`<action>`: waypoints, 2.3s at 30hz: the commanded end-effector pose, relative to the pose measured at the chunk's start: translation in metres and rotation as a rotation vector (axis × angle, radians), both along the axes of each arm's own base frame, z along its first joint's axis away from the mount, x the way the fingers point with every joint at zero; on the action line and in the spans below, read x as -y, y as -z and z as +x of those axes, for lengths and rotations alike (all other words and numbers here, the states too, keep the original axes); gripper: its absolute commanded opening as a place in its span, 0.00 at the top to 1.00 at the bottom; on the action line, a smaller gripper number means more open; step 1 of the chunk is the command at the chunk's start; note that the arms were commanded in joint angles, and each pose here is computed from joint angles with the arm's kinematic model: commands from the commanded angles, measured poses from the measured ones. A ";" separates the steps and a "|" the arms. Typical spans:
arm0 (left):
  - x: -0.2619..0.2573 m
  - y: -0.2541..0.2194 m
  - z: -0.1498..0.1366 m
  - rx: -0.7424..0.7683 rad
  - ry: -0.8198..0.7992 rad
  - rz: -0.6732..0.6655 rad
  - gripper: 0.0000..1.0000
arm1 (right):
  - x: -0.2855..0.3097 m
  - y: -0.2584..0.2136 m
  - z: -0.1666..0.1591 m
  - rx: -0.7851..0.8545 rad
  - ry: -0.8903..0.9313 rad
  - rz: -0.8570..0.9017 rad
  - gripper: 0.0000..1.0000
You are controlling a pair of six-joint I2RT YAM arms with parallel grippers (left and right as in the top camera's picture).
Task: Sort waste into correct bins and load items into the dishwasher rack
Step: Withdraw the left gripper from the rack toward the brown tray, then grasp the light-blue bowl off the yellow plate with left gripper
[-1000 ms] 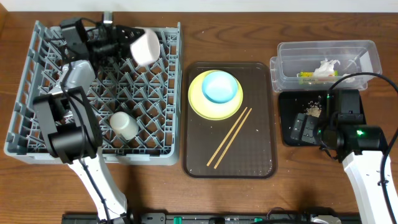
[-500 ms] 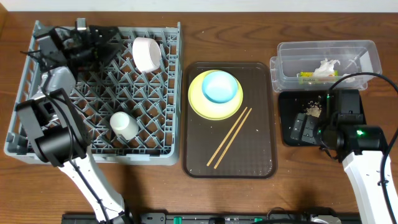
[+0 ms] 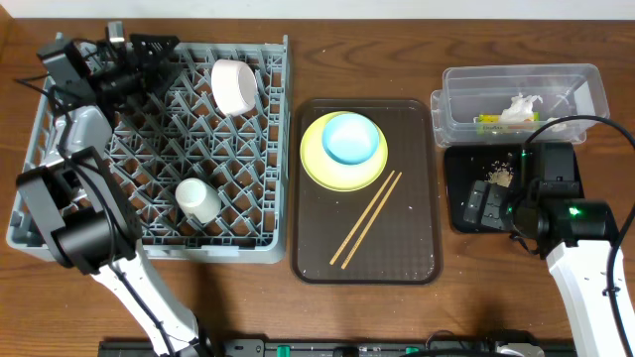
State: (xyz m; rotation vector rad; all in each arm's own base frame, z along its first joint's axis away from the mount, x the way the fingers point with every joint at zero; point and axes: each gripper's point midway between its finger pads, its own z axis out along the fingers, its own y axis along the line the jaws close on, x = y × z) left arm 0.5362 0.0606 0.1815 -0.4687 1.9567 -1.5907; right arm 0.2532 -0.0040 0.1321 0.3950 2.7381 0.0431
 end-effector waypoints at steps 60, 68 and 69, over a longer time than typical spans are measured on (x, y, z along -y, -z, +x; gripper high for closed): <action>0.345 0.128 -0.156 0.024 0.565 1.374 0.14 | 0.004 -0.001 -0.001 -0.003 0.020 -0.001 0.01; 0.343 0.148 -0.158 -0.010 0.585 1.399 0.52 | 0.004 -0.001 -0.001 -0.004 0.020 -0.001 0.01; 0.343 0.149 -0.158 -0.009 0.586 1.398 0.59 | 0.004 -0.001 -0.001 -0.004 0.020 -0.001 0.01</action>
